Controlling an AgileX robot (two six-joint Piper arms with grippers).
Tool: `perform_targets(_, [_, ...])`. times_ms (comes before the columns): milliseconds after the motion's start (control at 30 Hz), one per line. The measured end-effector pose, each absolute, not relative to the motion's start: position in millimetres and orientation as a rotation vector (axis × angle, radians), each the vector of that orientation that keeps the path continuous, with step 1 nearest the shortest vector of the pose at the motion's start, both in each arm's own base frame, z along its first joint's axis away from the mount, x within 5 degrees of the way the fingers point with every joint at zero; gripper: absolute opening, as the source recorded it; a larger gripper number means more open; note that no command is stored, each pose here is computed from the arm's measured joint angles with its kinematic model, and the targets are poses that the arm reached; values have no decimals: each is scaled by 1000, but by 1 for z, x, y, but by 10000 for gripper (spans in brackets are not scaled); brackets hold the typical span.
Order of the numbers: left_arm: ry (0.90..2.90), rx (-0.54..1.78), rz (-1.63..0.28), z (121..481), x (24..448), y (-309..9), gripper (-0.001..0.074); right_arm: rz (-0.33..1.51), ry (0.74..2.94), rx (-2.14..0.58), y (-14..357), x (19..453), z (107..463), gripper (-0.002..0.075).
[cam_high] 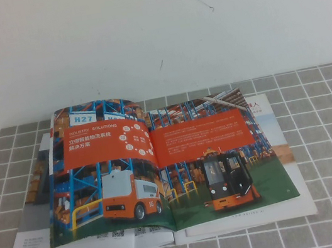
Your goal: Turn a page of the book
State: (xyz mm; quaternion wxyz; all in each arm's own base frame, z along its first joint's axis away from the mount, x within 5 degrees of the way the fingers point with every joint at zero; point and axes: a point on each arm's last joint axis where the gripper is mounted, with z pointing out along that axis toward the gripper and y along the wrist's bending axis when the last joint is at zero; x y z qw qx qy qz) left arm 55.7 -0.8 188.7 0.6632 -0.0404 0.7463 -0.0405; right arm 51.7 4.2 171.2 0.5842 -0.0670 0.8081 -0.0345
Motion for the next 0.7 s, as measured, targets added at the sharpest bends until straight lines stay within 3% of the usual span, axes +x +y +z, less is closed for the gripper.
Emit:
perform_targets(367, [1275,-89,-92,226,52,1,-3,-138,1564,-64,-2,57,199,-3])
perform_targets(700, [1240,-88,-91,229,52,1,-3,-154,1478,-42,-4,56,206,-3])
